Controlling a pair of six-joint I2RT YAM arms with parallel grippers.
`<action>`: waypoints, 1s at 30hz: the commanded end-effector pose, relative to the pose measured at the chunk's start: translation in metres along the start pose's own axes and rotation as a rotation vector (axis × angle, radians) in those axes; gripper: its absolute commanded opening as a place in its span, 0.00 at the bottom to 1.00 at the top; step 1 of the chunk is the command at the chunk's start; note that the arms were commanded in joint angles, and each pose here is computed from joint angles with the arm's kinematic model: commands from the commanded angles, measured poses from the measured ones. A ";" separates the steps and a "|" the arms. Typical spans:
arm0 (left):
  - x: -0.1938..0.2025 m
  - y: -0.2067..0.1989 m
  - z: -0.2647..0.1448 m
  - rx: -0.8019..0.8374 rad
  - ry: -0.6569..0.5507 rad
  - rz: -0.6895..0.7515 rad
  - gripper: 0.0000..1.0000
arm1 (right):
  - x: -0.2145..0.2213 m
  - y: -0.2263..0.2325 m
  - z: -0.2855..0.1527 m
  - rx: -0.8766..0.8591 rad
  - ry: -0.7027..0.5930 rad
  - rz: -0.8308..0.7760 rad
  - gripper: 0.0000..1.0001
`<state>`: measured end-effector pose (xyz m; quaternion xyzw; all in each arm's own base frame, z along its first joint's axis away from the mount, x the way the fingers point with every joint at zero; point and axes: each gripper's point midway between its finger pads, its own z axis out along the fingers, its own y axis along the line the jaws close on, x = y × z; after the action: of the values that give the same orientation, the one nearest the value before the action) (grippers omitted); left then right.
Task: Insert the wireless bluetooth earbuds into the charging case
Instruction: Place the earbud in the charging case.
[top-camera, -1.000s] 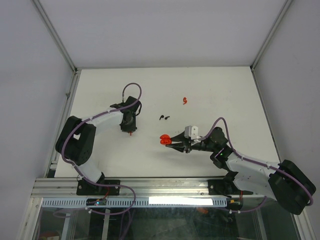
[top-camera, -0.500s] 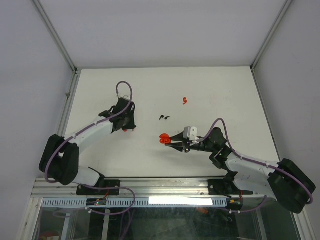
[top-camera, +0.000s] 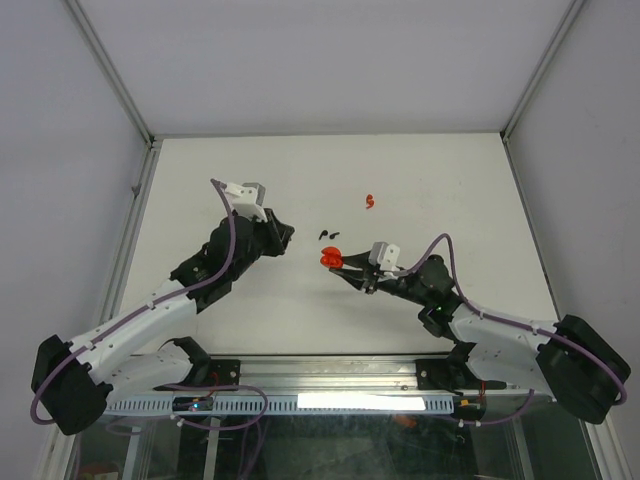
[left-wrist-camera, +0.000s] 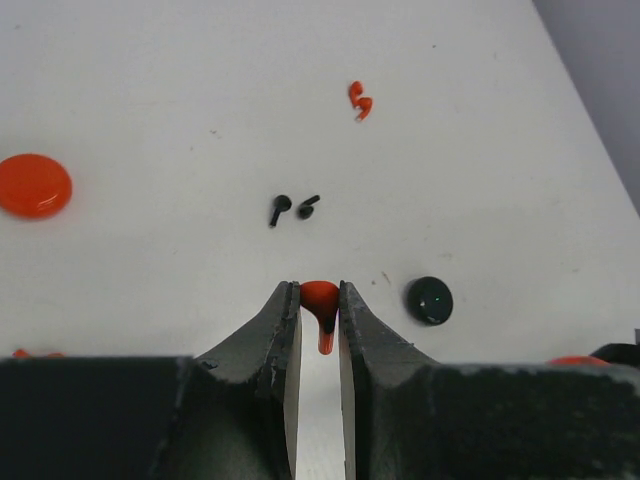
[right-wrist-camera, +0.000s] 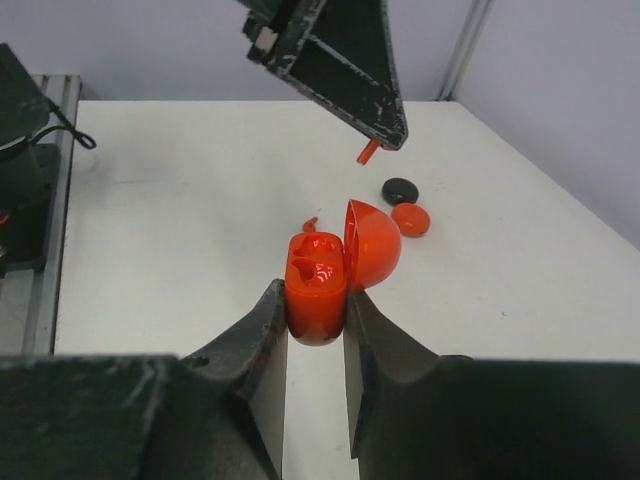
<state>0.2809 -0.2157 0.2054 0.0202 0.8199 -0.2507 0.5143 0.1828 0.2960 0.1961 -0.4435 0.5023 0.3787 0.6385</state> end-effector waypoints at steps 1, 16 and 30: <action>-0.044 -0.032 -0.014 0.112 -0.213 -0.056 0.08 | -0.053 -0.030 0.013 0.136 -0.159 -0.032 0.00; -0.073 -0.090 -0.052 0.311 -0.481 -0.105 0.10 | -0.074 -0.060 0.021 0.319 -0.283 0.017 0.00; -0.061 -0.121 -0.034 0.371 -0.464 -0.043 0.11 | -0.077 -0.056 0.020 0.299 -0.318 -0.010 0.00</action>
<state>0.2485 -0.2841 0.2830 0.0386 0.6608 -0.3768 0.6480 0.2285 0.2967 0.2534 -0.2974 0.4880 0.3547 0.7400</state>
